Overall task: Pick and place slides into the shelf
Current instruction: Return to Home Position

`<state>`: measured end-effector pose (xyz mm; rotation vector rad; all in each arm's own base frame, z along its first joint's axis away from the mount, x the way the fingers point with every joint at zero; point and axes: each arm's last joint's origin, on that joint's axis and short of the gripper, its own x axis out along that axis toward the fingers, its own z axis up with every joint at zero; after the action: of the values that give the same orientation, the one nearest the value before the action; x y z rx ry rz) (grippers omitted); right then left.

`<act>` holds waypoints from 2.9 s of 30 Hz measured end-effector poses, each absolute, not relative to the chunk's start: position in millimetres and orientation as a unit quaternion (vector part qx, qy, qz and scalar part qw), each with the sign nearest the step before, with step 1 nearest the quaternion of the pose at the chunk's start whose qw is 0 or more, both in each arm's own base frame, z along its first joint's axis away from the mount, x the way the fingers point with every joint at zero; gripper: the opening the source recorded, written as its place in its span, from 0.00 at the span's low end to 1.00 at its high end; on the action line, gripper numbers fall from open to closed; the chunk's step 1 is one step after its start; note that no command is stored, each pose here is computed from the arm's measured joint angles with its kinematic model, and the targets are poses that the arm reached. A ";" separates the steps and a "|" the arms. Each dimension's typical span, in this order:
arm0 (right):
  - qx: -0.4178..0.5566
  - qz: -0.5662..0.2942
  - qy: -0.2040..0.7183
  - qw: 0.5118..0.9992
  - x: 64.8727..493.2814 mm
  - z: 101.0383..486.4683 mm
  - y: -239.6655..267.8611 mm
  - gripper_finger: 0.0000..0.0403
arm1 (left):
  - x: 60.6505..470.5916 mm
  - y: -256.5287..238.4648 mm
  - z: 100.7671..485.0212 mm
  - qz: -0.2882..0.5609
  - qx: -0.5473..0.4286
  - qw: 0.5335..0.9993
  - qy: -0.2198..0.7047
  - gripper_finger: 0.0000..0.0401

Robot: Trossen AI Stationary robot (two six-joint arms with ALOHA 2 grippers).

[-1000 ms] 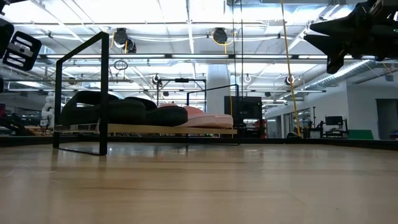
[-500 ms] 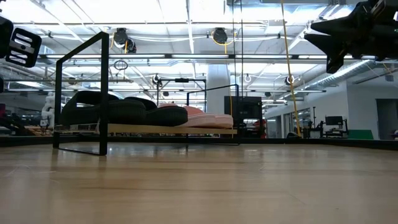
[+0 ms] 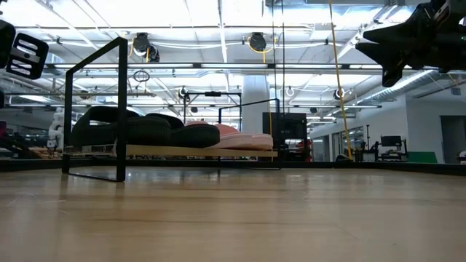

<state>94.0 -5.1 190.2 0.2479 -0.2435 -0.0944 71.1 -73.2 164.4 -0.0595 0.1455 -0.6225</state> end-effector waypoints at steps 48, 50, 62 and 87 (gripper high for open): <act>0.115 -0.050 -0.120 0.985 94.0 190.0 -5.2 0.30 | 91.1 -44.4 167.1 -0.155 -0.105 0.980 0.060 0.41; 0.115 -0.050 -0.120 0.985 94.0 189.9 -5.3 0.30 | 89.9 -44.1 168.5 -0.158 -0.109 0.980 0.052 0.41; 0.115 -0.050 -0.120 0.985 94.0 190.1 -5.3 0.30 | 77.1 -55.3 178.2 -0.247 -0.125 0.961 0.009 0.41; 0.115 -0.050 -0.121 0.985 93.9 190.2 -5.3 0.30 | 76.9 -55.8 177.5 -0.250 -0.124 0.960 0.013 0.41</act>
<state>93.9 -5.3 190.2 0.2308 -0.2432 -0.1007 76.9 -55.8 177.5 -0.2513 0.0255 -0.5062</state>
